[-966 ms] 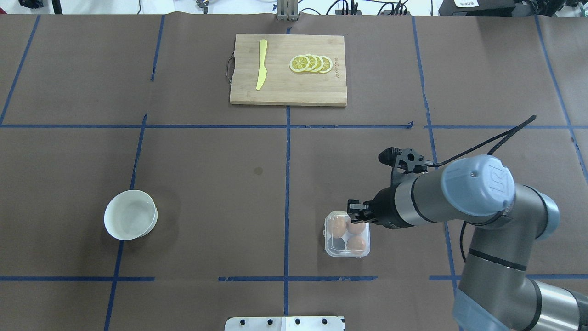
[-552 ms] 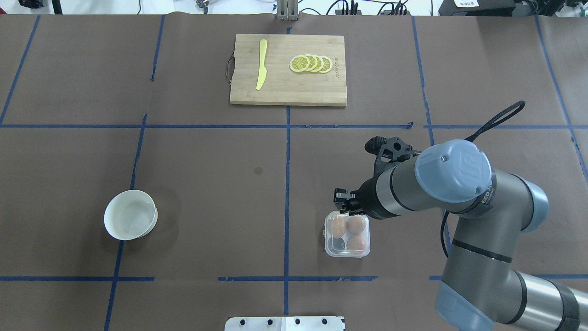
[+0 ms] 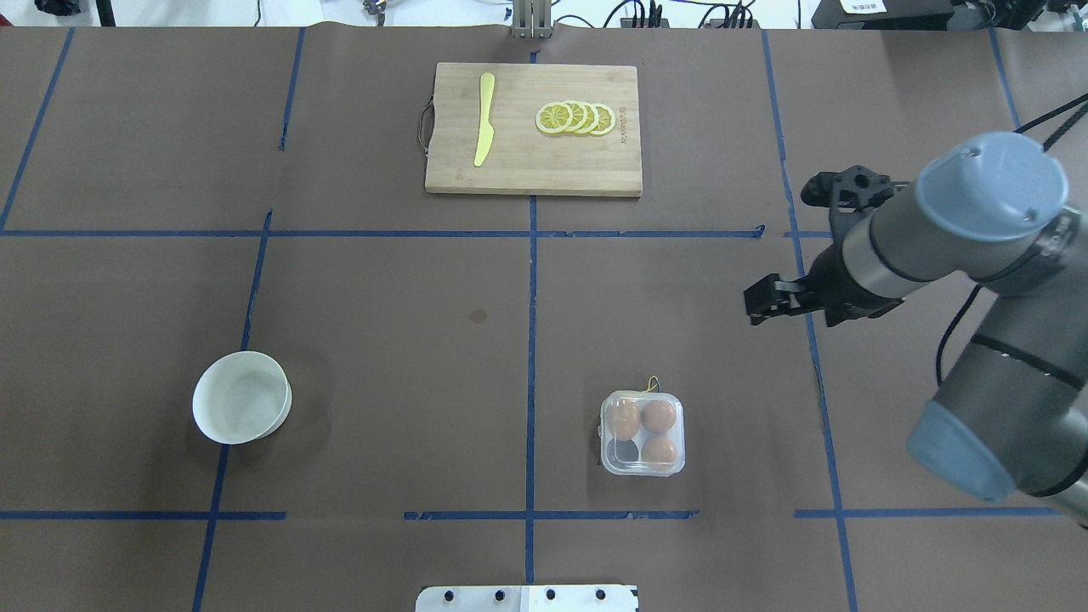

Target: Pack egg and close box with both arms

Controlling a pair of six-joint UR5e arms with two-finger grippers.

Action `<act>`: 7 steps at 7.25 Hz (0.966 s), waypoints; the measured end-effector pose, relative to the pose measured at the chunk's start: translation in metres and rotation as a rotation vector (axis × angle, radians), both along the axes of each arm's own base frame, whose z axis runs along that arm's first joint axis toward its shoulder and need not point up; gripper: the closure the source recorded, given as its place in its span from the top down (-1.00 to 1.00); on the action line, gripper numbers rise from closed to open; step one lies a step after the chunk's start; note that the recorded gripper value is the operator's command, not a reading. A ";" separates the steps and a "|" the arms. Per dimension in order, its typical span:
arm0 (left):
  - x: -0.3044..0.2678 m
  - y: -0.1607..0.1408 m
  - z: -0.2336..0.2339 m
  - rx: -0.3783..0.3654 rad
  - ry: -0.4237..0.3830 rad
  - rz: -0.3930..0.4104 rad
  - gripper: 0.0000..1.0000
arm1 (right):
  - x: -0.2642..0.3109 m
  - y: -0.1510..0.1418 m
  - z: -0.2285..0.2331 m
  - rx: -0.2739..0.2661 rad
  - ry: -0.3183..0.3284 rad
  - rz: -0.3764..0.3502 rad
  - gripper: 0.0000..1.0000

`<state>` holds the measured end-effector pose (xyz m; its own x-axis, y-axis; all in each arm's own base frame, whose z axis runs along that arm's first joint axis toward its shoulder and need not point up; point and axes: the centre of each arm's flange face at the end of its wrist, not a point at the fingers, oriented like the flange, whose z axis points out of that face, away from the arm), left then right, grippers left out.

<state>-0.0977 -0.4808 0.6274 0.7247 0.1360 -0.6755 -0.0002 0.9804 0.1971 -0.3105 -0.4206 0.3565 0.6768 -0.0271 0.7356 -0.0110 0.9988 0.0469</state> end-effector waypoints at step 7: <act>0.000 0.005 0.005 -0.010 0.001 0.000 1.00 | 0.331 -0.040 0.253 0.060 0.208 -0.168 1.00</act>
<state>-0.0973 -0.4758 0.6325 0.7242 0.1289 -0.6774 -0.0002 0.9824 0.1868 0.0208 -0.4605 0.6094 0.7958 -0.1912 0.5745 0.1707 0.9812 0.0901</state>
